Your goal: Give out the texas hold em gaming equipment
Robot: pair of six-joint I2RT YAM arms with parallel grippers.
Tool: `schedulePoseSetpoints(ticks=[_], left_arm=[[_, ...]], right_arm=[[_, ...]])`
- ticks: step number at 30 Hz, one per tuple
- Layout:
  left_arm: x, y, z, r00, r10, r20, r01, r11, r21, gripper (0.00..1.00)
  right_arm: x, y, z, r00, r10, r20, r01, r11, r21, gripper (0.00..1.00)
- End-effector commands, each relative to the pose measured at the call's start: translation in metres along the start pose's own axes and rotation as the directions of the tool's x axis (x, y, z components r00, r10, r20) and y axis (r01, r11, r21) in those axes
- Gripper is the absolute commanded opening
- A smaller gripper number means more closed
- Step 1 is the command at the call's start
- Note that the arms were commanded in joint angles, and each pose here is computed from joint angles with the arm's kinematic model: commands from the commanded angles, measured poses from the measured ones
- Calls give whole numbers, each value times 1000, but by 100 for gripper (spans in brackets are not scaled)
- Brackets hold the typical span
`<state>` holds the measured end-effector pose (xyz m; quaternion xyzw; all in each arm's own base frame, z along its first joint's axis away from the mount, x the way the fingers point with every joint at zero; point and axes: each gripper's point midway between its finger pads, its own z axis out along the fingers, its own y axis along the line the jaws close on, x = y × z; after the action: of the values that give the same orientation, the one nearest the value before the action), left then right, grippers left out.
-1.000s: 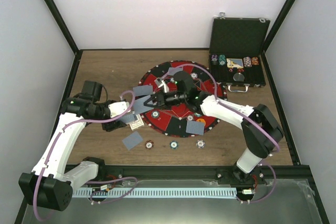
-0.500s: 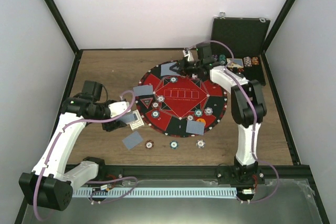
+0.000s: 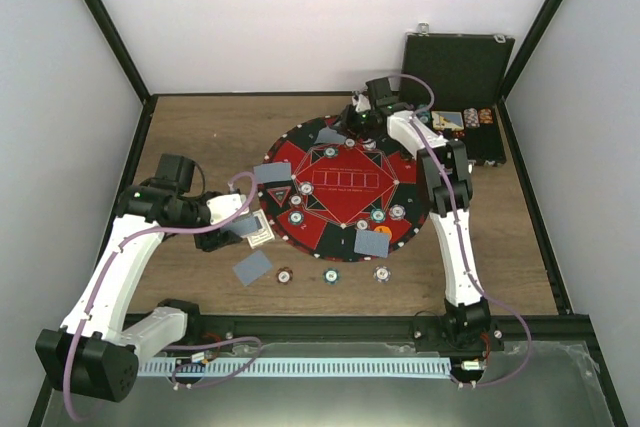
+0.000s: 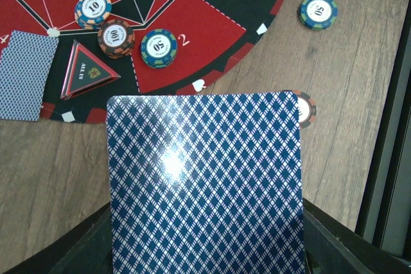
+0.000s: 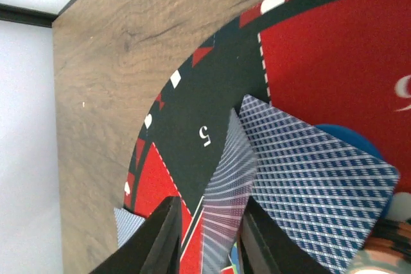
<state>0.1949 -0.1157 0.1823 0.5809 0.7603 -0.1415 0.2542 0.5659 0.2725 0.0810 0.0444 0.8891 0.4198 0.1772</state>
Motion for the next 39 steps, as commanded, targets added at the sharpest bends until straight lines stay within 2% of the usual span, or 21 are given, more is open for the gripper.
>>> schedulePoseSetpoints(ticks=[1,3,5,10,14,18,22,29,33,39], left_arm=[[-13,-1,-9,999,18,51,-18,1000,-7,4],[-14,-1,-10,998,12,56,-11,1000,-4,4],[-17,-1,-11,998,7,63,-8,1000,1,4],[-21,-1,-15,997,-2,78,2,1000,2,4],[-23,-1,-15,997,-9,81,9,1000,3,4],[-21,-1,-14,997,-12,76,12,1000,3,4],[-17,-1,-12,998,-17,61,17,1000,3,4],[-17,1,-9,998,-15,61,14,1000,4,4],[-17,2,-9,998,-10,59,10,1000,2,4],[-17,1,-12,998,-2,61,2,1000,-7,4]], right_arm=[[-26,12,-30,997,-44,66,40,997,66,30],[-27,10,-38,996,-50,72,43,994,98,42],[-25,11,-47,995,-60,78,49,990,133,48],[-15,20,-79,991,-75,114,54,982,179,54],[8,52,-112,985,-74,154,58,993,106,62],[71,94,-117,991,-86,107,90,995,-37,76],[154,137,-107,991,-129,-18,124,977,-174,86],[265,196,-111,970,-185,-160,107,910,-401,90],[300,219,-106,949,-231,-214,113,884,-453,90],[332,235,-90,927,-254,-277,86,862,-500,90]])
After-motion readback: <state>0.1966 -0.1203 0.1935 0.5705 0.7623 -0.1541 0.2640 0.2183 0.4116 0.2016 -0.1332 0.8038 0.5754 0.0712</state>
